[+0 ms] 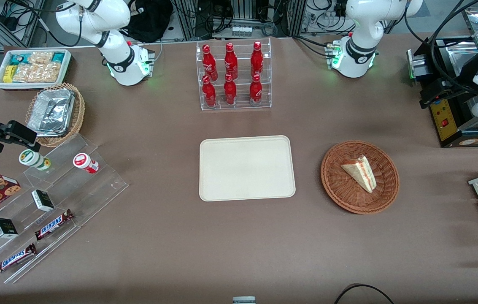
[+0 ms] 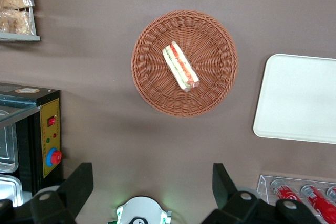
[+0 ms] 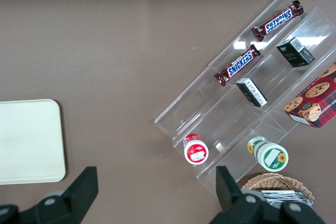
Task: Place sandwich from basket to tray
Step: 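Move the left gripper down over the sandwich in the wicker basket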
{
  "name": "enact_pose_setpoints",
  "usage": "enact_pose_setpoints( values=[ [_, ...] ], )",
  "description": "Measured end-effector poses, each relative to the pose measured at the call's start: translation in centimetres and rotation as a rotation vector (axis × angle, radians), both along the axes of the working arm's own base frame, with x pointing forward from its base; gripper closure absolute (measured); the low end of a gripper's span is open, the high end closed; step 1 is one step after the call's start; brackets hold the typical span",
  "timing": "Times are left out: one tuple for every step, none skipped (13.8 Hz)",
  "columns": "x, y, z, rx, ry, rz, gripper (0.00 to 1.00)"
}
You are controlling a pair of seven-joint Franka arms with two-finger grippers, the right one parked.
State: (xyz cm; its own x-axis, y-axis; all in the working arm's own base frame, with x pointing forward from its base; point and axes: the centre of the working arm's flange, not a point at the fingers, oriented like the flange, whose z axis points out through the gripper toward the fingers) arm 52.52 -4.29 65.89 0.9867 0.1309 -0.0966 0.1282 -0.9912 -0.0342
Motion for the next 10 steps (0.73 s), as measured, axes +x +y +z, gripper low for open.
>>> enact_pose_setpoints(
  values=[
    [0.0,0.0,0.0,0.0,0.0,-0.001,0.0],
    [0.0,-0.1,0.0,0.0,0.001,-0.002,0.0],
    [0.0,-0.1,-0.1,0.0,0.004,-0.002,0.0],
    [0.0,-0.2,-0.4,0.001,0.012,-0.003,0.0],
    [0.2,-0.2,-1.1,0.002,0.029,-0.004,0.0],
    [0.4,-0.2,-2.6,0.004,0.056,-0.004,0.0],
    [0.9,-0.3,-4.8,0.005,0.075,-0.006,0.0],
    [1.6,-0.5,-7.5,0.004,0.076,-0.01,0.0],
    [2.2,-0.9,-10.4,0.003,0.068,-0.015,0.0],
    [2.5,-1.4,-13.5,0.002,0.058,-0.013,0.0]
  ],
)
